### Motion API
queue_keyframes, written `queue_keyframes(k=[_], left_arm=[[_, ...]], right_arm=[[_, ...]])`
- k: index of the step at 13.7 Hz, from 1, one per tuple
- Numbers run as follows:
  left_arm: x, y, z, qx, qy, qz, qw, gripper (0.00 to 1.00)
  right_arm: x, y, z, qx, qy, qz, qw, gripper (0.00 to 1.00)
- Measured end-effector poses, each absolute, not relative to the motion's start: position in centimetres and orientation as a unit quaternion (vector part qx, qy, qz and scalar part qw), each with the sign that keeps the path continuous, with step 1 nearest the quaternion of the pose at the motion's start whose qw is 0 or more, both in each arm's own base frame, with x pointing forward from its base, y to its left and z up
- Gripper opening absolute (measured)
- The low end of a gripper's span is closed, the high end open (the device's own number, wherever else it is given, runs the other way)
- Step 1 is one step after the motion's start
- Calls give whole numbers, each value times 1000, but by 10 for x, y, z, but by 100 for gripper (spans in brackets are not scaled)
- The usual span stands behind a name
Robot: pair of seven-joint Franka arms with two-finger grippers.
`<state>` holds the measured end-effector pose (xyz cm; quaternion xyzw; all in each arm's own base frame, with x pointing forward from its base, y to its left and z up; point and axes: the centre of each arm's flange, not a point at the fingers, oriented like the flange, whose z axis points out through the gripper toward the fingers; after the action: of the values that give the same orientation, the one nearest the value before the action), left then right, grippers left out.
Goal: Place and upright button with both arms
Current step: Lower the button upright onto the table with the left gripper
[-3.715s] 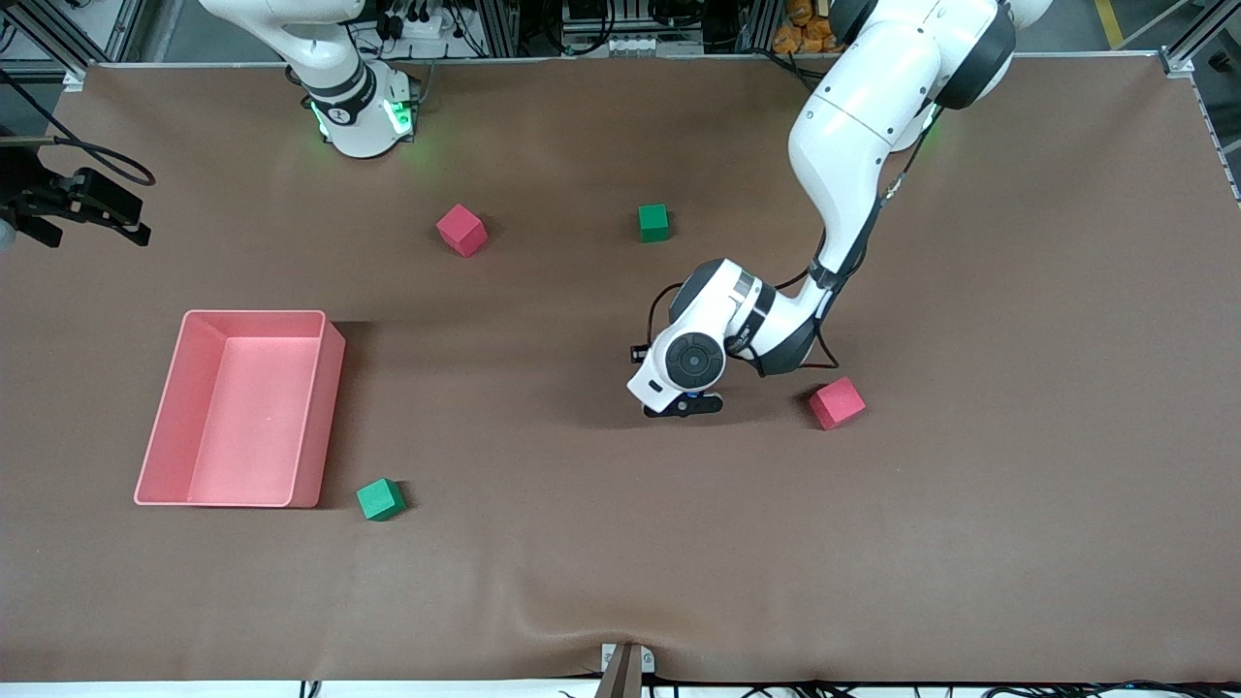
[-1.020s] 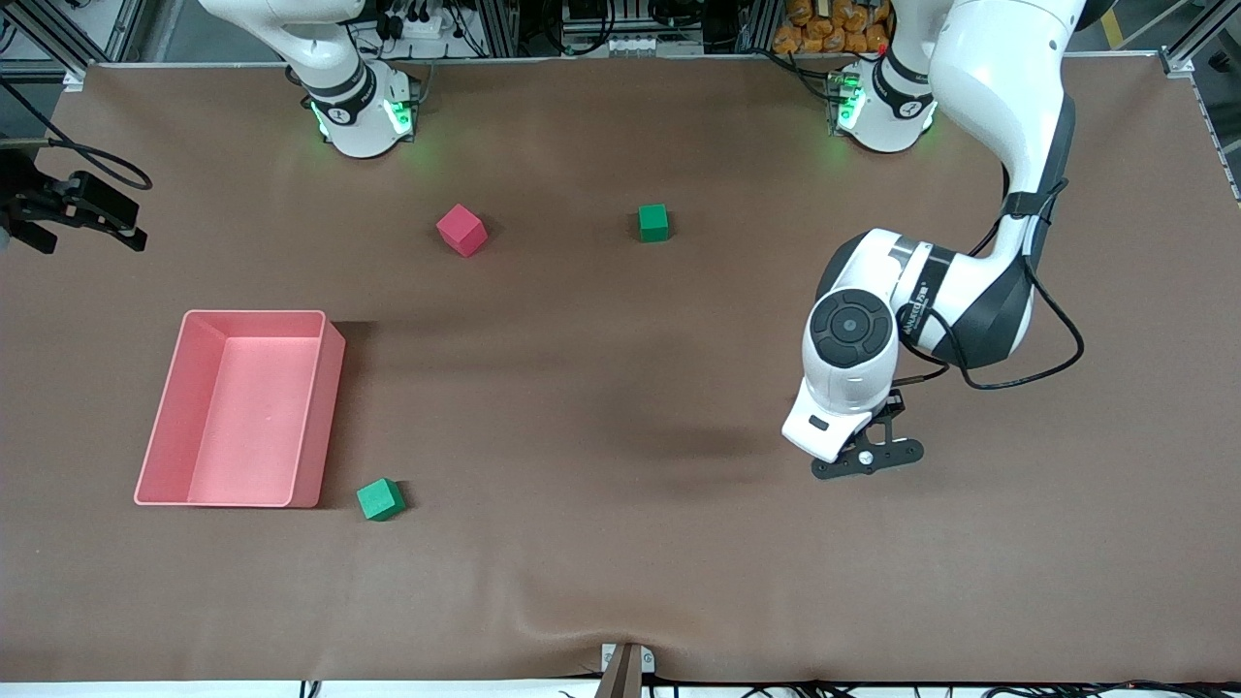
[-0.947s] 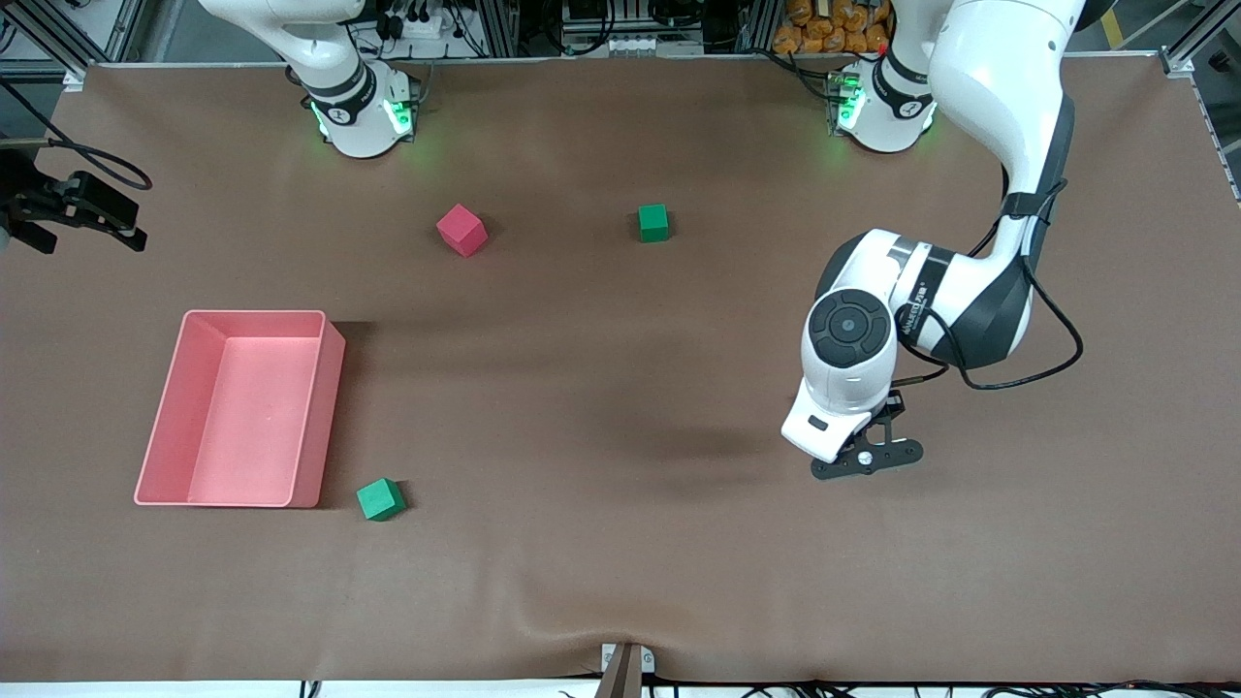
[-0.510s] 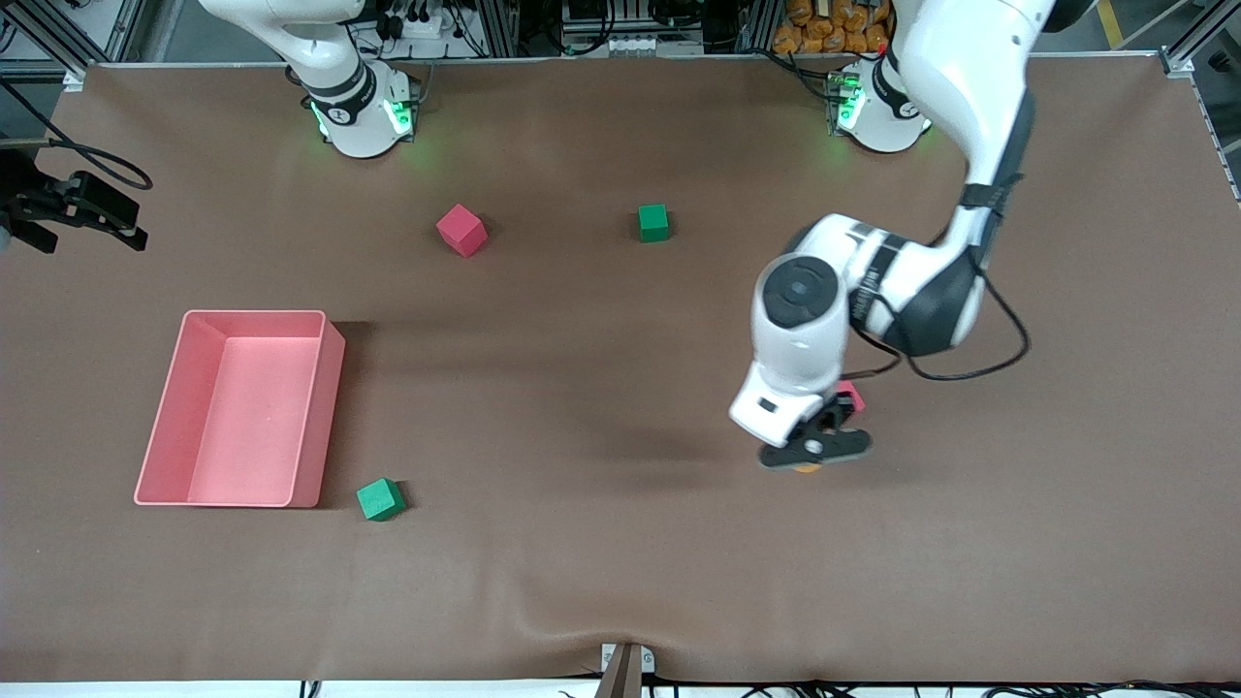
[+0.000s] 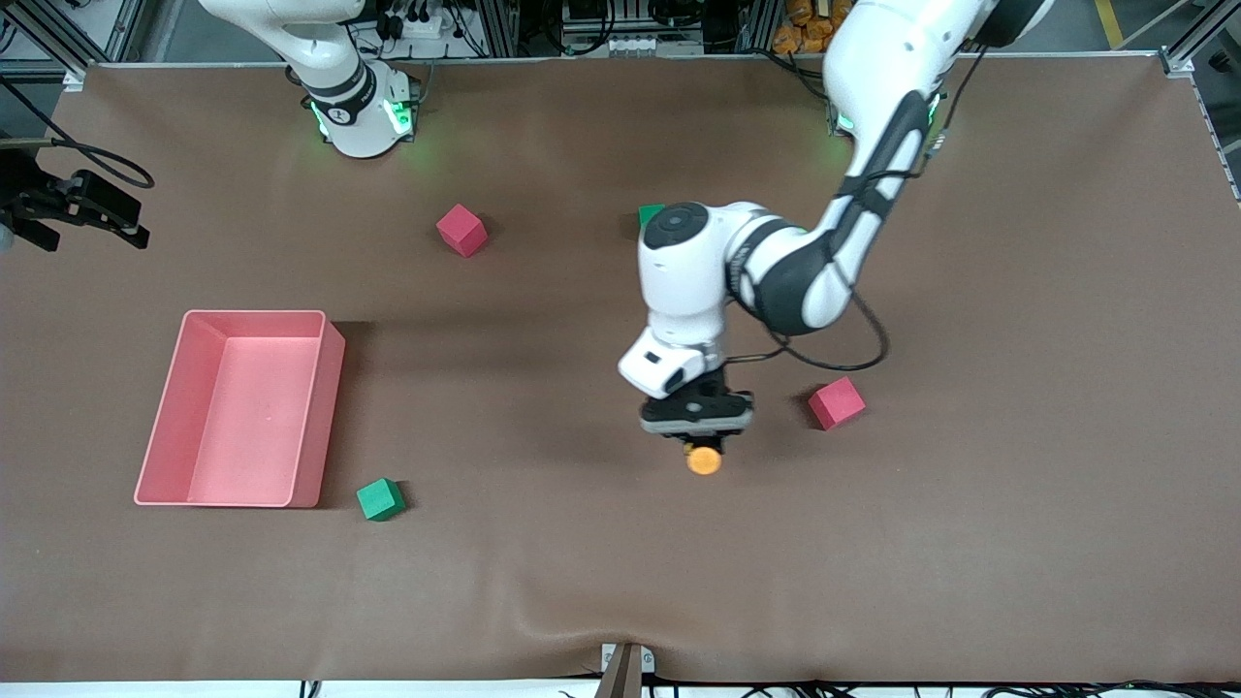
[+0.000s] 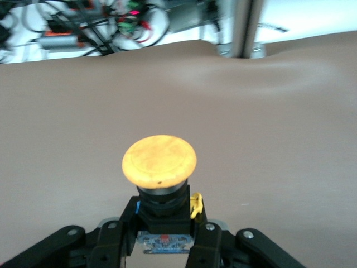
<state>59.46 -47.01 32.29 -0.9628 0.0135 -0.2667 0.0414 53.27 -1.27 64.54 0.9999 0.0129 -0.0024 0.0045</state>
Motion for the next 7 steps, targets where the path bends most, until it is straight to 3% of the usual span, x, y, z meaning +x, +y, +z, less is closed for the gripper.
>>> queue_keyframes(k=[7], left_arm=[[538, -539, 246, -935, 87, -343, -2, 41]], right_arm=[[533, -13, 645, 1000, 13, -3, 4, 100]])
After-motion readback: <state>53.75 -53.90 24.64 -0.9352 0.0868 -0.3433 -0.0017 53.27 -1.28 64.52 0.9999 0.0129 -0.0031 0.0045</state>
